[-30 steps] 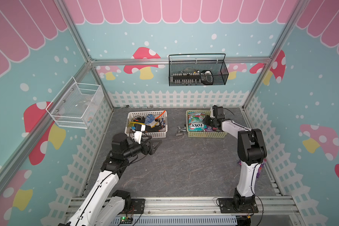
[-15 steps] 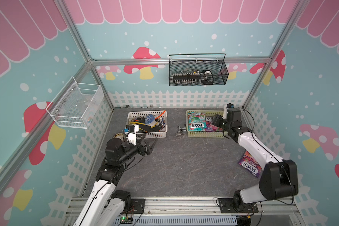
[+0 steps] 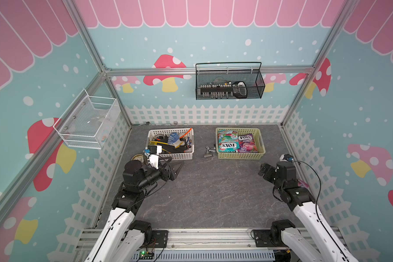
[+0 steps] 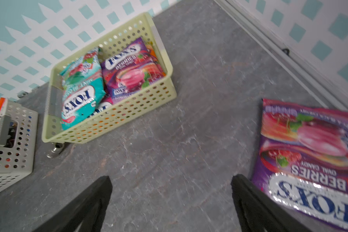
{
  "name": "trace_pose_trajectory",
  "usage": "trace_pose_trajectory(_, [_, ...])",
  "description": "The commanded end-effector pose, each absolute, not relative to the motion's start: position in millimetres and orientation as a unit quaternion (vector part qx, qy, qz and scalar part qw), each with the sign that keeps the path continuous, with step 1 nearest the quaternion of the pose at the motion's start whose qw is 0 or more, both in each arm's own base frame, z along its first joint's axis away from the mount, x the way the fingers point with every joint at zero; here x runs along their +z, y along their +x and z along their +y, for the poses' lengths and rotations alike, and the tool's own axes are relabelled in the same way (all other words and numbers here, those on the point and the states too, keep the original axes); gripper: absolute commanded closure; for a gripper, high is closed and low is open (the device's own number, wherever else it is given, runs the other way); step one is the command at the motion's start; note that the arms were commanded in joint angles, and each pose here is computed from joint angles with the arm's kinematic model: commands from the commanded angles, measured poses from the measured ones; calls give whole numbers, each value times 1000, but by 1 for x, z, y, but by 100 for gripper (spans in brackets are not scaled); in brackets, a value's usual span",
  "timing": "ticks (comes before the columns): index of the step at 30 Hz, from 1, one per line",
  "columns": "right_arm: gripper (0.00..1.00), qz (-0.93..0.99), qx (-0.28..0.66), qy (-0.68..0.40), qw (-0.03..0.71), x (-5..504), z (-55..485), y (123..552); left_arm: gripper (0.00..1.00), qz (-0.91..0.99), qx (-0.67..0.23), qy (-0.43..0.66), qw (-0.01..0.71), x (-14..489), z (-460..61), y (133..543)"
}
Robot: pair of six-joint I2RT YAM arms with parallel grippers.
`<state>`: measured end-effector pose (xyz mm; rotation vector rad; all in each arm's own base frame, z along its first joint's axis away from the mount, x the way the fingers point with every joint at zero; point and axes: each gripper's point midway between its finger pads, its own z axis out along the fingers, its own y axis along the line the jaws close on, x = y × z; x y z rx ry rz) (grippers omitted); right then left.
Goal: Put the candies in the basket
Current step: Move the candy to the center of the board.
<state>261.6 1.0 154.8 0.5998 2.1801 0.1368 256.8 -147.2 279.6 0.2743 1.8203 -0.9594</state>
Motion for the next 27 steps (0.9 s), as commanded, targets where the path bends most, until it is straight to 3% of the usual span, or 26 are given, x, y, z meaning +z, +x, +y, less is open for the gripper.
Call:
trace_pose_trajectory(1, [2,874,28,327,358,120,-15,225,1,749,-417,134,496,277,-156,249])
trace_pose_trajectory(8, [18,856,-56,450,249,92,-37,185,1,754,-388,127,514,271,-149,253])
trace_pose_trajectory(14, [36,819,-173,462,292,108,-77,187,1,756,-387,125,512,270,-149,255])
trace_pose_trajectory(22, [36,779,-220,509,292,112,-107,197,1,758,-387,129,509,270,-150,258])
trace_pose_trajectory(27, [28,769,-228,524,286,95,-126,208,1,772,-399,136,476,254,-162,259])
